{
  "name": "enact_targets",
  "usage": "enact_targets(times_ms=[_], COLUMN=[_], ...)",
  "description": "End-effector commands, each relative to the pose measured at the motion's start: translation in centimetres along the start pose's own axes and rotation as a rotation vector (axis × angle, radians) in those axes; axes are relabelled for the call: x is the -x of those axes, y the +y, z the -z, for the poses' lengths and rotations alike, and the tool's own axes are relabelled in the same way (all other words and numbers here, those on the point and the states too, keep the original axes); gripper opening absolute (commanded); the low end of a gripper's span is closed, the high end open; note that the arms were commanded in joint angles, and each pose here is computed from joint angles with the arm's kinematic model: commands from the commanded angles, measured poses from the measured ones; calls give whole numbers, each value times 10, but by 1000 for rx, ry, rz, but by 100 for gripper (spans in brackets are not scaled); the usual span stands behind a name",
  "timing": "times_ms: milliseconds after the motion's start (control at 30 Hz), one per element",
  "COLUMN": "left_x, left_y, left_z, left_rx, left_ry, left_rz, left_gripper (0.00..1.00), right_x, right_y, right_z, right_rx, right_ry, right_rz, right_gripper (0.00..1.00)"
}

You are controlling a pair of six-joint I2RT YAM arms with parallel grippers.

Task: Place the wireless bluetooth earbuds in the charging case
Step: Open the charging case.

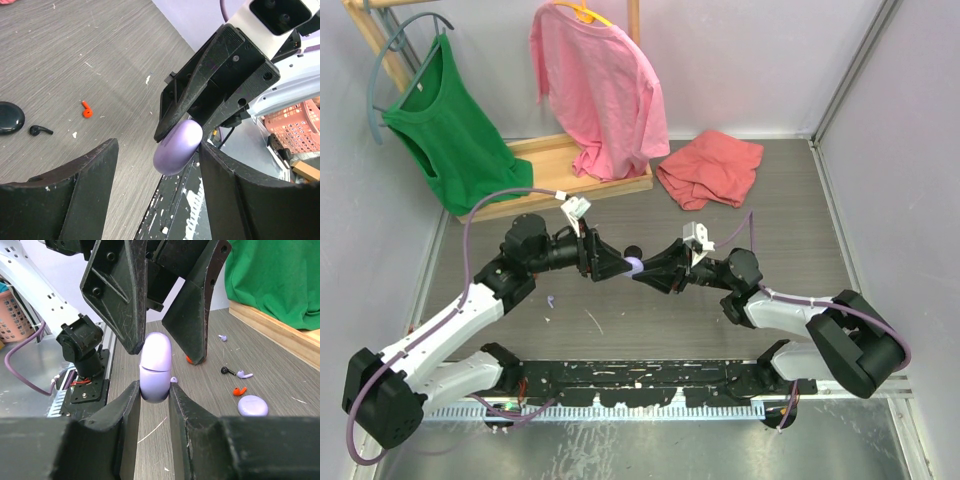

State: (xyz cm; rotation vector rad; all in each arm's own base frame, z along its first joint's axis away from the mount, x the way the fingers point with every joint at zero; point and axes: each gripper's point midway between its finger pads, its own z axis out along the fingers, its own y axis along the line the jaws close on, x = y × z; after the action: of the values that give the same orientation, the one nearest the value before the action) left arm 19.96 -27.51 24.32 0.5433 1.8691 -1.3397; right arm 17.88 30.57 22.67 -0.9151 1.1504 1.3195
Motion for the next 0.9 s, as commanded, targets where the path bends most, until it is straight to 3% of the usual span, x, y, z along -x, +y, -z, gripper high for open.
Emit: enact_targets(times_ms=[0, 567, 867], left_x=[25, 26, 35], left_y=[7, 26, 20], left_z=[2, 4, 25], left_rx=[81, 179, 261], left_ry=[-73, -70, -87], left_rz=[-14, 19, 8], left_gripper=[66, 71, 86], right_x=[28, 29, 14], right_y=[17, 20, -2], right_z=[-3, -3, 2], right_rx=[71, 79, -39], right_ry=[-78, -78, -56], right_rz=[111, 110, 144], right_gripper=[1, 1, 1])
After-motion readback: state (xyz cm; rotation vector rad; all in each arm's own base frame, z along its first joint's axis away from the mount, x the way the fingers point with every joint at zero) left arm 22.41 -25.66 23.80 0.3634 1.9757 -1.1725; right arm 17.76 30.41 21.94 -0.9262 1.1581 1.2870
